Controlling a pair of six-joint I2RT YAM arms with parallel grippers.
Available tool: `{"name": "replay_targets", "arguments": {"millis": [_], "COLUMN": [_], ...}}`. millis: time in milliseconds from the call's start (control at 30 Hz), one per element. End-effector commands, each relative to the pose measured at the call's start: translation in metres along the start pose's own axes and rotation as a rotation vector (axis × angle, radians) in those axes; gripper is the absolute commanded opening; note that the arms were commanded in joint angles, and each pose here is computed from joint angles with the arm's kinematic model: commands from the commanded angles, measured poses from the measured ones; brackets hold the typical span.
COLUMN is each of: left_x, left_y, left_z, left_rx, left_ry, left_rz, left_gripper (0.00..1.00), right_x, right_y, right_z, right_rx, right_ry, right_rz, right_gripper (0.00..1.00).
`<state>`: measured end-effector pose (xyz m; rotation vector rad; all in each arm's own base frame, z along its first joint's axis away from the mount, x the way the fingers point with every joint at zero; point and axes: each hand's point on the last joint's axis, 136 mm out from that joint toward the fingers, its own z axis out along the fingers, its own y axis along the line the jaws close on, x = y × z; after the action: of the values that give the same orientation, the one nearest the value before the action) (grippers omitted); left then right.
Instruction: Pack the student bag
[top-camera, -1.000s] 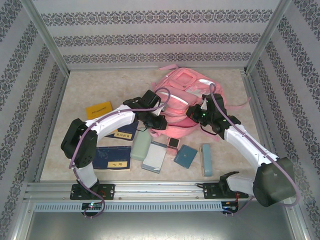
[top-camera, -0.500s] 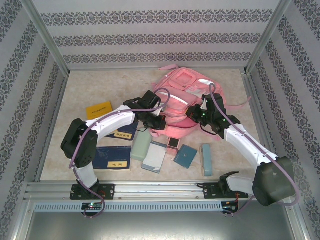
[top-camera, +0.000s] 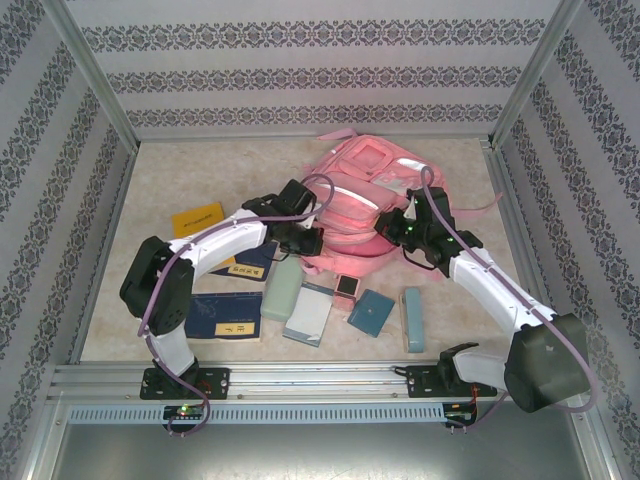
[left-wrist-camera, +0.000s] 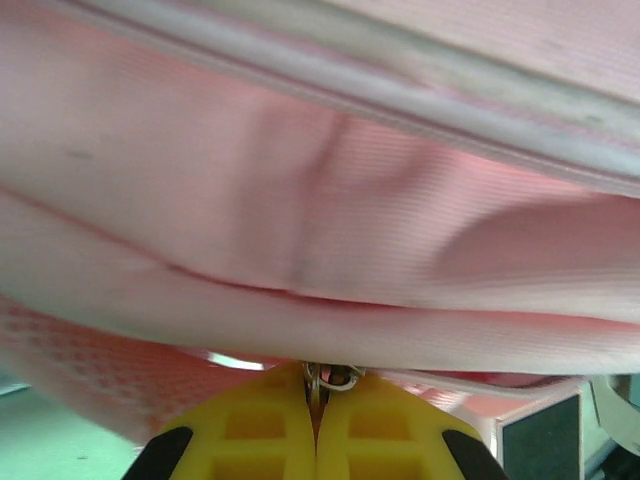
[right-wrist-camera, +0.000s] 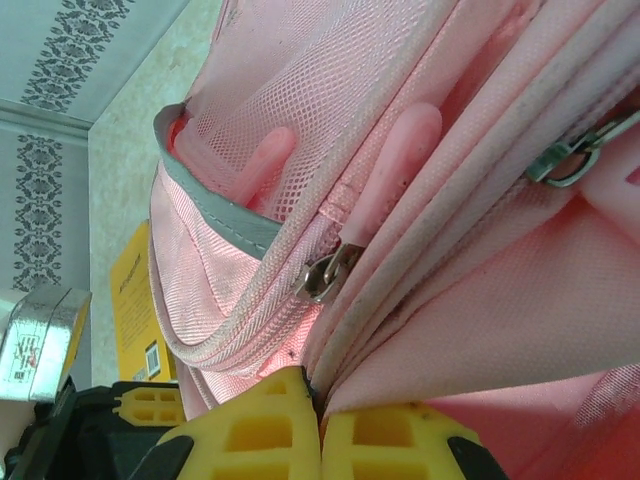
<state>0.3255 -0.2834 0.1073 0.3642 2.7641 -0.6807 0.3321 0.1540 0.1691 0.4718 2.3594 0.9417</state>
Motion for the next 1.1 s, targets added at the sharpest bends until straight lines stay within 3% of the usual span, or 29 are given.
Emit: {"name": "replay_targets", "arguments": {"millis": [0,300,633,733,867,1067], "left_x": [-0.006,-0.018,0.004,0.007,0.003,-0.01], "left_y": [0.031,0.03,0.021,0.015,0.014,0.009], "left_z": [-0.013,-0.038,-0.052,-0.052,-0.049,-0.045], "left_rx": [-0.077,-0.048,0.016,0.028,0.032,0.046], "left_ry": [-0.029,-0.11,-0.124,-0.12,-0.129,-0.14], "left_rz": [-0.06,-0.06,-0.075,-0.068,-0.071,-0.077], "left_gripper": [0.0,0.0,0.0,0.0,0.0,0.0], "right_x": [-0.021,-0.039,-0.078,-0.086,-0.072,-0.048], "right_y": [0.016,0.018,0.024,0.019,0.019,0.0], "right_z": [-0.009,0.012,0.043,0.05,0.048,0.009], "right_rx": [-0.051,-0.029,-0.009,0.021,0.079,0.262], "right_ry": [-0.068,-0.069,-0.058,-0.051,-0.029,-0.092], "right_rz": [-0.06,-0.076,-0.112,-0.103,-0.088,-0.05], "right_gripper": [0.0,0.0,0.02,0.19,0.34,0.41]}}
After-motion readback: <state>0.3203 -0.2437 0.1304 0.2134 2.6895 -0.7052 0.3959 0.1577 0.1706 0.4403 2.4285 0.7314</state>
